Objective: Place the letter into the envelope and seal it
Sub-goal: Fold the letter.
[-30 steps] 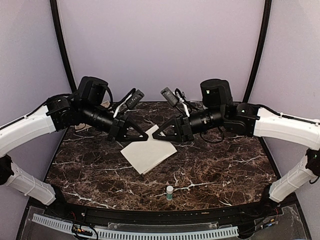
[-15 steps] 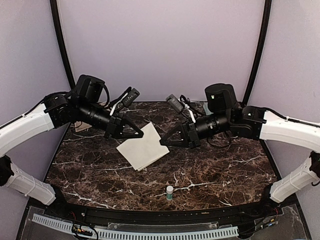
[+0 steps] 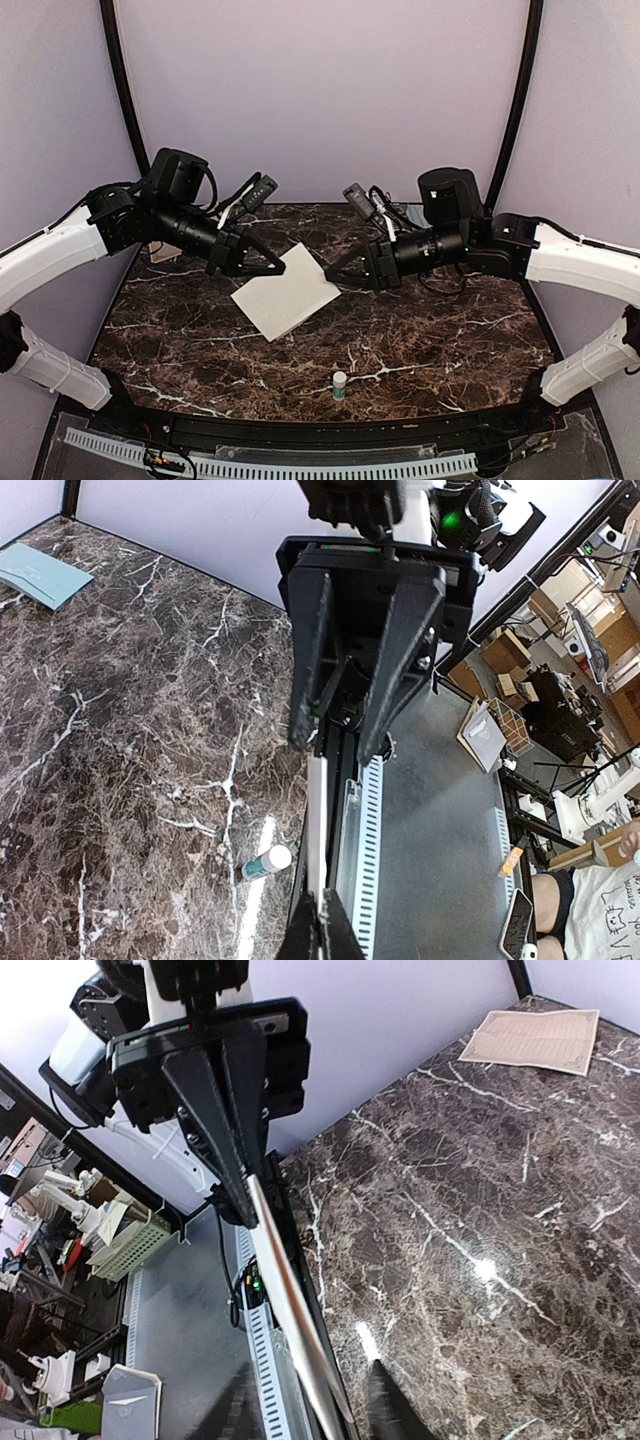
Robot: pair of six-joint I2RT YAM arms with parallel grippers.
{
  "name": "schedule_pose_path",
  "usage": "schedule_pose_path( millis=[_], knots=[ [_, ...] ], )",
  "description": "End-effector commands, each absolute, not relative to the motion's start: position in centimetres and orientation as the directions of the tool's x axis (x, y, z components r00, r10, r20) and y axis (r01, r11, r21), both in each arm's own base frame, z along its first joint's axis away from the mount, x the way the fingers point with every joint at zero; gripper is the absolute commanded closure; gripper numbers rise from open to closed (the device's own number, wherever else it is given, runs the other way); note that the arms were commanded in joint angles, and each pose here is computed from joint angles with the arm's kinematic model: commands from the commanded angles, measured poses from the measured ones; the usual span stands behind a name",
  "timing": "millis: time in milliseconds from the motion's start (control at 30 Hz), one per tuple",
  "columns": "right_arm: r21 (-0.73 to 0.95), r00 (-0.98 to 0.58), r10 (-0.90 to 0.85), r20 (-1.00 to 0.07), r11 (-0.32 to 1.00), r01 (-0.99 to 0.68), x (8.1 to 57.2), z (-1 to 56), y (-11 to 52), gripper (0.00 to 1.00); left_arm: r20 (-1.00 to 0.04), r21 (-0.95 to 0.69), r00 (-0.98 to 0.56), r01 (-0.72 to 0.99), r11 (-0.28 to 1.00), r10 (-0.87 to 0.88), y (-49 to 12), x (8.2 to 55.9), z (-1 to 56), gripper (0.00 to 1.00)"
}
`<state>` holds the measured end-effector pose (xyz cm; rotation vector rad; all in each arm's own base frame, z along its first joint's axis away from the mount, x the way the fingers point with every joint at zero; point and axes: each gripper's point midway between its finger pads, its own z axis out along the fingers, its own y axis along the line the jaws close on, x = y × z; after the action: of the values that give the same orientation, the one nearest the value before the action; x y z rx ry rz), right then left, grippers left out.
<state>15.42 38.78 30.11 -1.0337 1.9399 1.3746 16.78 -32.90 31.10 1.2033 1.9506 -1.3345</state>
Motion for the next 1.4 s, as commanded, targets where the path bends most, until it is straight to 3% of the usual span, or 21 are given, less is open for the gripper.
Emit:
schedule_pose_path(
  millis=[0, 167, 500, 733, 1067, 1133, 1167, 1233, 1300, 1367],
  knots=[
    [0.488, -0.527, -0.199, -0.826, 0.215, -0.846, 16.7, 32.4, 37.8, 0.46, -0.789, -0.488, -0.478, 0.869, 0.078, 0.387, -32.8, 15.8, 32.4, 1.00],
    [0.473, -0.496, -0.261, -0.828, 0.147, -0.869, 15.8, 33.0, 39.1, 0.32, -0.798, -0.497, -0.476, 0.867, 0.045, 0.369, -33.2, 15.6, 33.1, 1.00],
    [0.456, -0.432, -0.290, -0.854, -0.019, -0.890, 13.7, 34.7, 41.4, 0.25, -0.789, -0.532, -0.491, 0.846, -0.013, 0.369, -34.3, 14.3, 33.1, 1.00],
    [0.477, -0.437, -0.296, -0.850, -0.078, -0.875, 12.7, 34.7, 42.1, 0.42, -0.788, -0.547, -0.494, 0.836, -0.049, 0.368, -34.7, 13.8, 33.3, 1.00],
    [0.488, -0.451, -0.258, -0.854, -0.097, -0.868, 12.4, 35.3, 42.1, 0.89, -0.777, -0.560, -0.498, 0.826, -0.063, 0.386, -34.9, 13.5, 32.9, 1.00],
    [0.490, -0.460, -0.261, -0.849, -0.061, -0.870, 12.9, 34.8, 42.1, 1.00, -0.779, -0.555, -0.496, 0.830, -0.055, 0.384, -34.9, 13.7, 32.9, 0.94],
    [0.487, -0.463, -0.260, -0.848, -0.035, -0.872, 13.3, 34.6, 42.1, 1.00, -0.781, -0.551, -0.493, 0.833, -0.052, 0.383, -34.8, 13.7, 33.0, 0.86],
    [0.480, -0.462, -0.254, -0.850, -0.009, -0.877, 13.6, 34.5, 41.9, 1.00, -0.787, -0.540, -0.488, 0.841, -0.039, 0.376, -34.7, 13.8, 33.1, 0.78],
    [0.473, -0.459, -0.246, -0.854, 0.002, -0.881, 13.7, 34.6, 41.6, 1.00, -0.792, -0.530, -0.483, 0.847, -0.028, 0.375, -34.5, 13.8, 33.0, 0.78],
    [0.467, -0.456, -0.237, -0.858, 0.013, -0.884, 13.9, 34.9, 41.3, 1.00, -0.791, -0.524, -0.481, 0.852, -0.010, 0.378, -34.3, 13.9, 32.8, 0.83]
  ],
)
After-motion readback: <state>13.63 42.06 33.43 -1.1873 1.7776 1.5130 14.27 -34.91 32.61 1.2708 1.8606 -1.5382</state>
